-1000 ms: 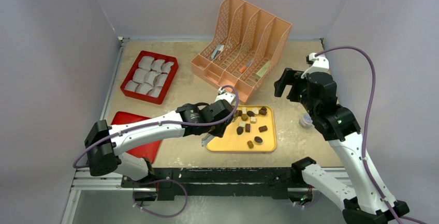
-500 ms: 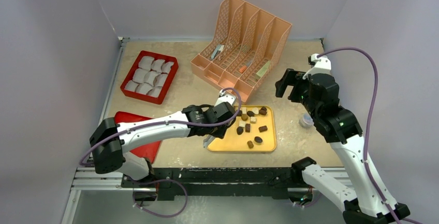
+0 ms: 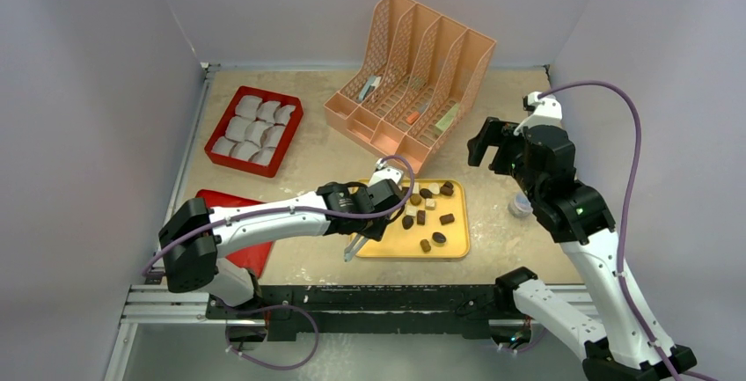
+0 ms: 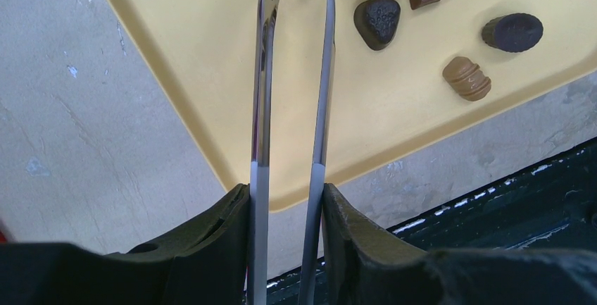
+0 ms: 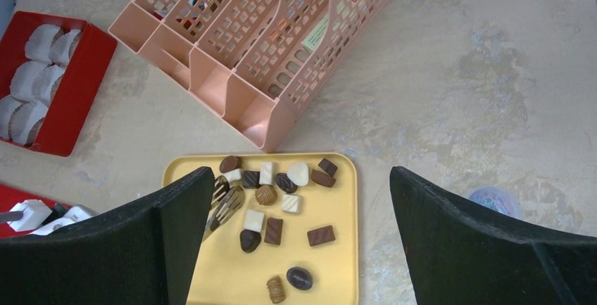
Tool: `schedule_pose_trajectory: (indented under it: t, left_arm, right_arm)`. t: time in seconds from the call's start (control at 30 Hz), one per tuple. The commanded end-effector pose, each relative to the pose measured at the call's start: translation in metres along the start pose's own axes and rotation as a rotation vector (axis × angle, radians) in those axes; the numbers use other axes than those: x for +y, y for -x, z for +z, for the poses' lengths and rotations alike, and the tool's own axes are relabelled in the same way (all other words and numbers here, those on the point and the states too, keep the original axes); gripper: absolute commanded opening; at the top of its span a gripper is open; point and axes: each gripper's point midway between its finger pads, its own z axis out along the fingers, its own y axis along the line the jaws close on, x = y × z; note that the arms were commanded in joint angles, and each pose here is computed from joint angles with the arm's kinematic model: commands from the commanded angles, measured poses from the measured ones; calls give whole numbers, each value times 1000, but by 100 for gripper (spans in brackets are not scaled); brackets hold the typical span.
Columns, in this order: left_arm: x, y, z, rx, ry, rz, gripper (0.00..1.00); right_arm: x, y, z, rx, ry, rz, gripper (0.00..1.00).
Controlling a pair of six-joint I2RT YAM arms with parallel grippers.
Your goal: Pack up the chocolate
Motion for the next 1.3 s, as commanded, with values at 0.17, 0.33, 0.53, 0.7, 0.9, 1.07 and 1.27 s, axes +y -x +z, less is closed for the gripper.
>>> schedule_pose_trajectory:
  t: [0.17, 0.33, 0.53, 0.7, 0.9, 1.07, 1.27]
  left_arm:
    - [-5, 11, 2, -51, 1, -24, 37]
    - [-8, 11, -2, -51, -2, -16, 32]
    - [-3, 12, -8, -66, 10, -27, 34]
    - [-4, 10, -3, -56, 16, -19, 36]
    - [-6, 10, -3, -57, 16, -16, 30]
    - [-1, 19, -16, -98, 19, -39, 27]
    - [0, 26, -28, -126, 5, -71, 23]
  right_arm:
    - [-2, 8, -2, -38, -7, -3, 96]
    - [-3, 8, -4, -41, -8, -3, 96]
    - [-2, 9, -3, -43, -6, 4, 96]
    - [-1, 11, -3, -47, -4, 7, 96]
    - [-2, 11, -6, -50, -3, 8, 96]
    - [-2, 9, -4, -48, -5, 12, 96]
    - [-1, 8, -1, -46, -5, 12, 96]
